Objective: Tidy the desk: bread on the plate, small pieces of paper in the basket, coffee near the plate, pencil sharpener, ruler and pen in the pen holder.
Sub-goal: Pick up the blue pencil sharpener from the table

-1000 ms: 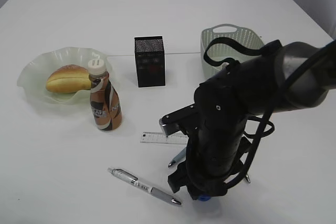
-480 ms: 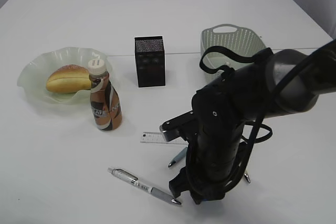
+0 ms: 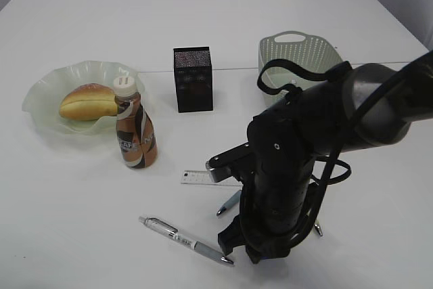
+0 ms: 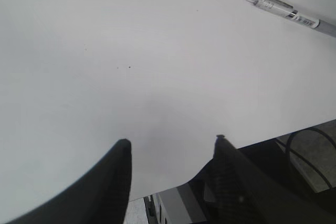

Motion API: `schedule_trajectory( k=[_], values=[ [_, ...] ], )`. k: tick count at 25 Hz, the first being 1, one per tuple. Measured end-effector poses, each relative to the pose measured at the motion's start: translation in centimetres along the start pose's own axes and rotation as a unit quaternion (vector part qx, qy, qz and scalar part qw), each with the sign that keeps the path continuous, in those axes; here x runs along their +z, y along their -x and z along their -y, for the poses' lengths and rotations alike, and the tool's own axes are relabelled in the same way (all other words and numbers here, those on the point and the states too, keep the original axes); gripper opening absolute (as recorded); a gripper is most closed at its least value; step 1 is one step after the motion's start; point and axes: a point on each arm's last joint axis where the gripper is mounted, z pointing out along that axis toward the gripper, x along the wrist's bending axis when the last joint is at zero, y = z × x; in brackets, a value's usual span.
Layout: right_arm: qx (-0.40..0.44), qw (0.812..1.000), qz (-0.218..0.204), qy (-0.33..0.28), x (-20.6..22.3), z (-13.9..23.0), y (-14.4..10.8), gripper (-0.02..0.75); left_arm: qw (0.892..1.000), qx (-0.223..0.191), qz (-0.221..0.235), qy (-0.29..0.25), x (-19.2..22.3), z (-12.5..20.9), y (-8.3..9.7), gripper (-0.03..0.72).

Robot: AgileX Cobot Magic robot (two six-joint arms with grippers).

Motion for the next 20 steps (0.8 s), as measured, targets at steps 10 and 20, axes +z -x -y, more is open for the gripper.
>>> schedule_trajectory(
  k=[10,20],
  values=[
    [-0.006,0.999,-0.003,0.047,-2.9,-1.0,0.0,0.365,1.0,0.0,0.0,0.0,0.0,0.0,0.0,0.371],
    [0.02,0.987,-0.019,0.159,-8.8,-5.8,1.0,0.365,1.0,-0.002,0.004,-0.001,0.0,0.0,0.1,0.37]
  ],
)
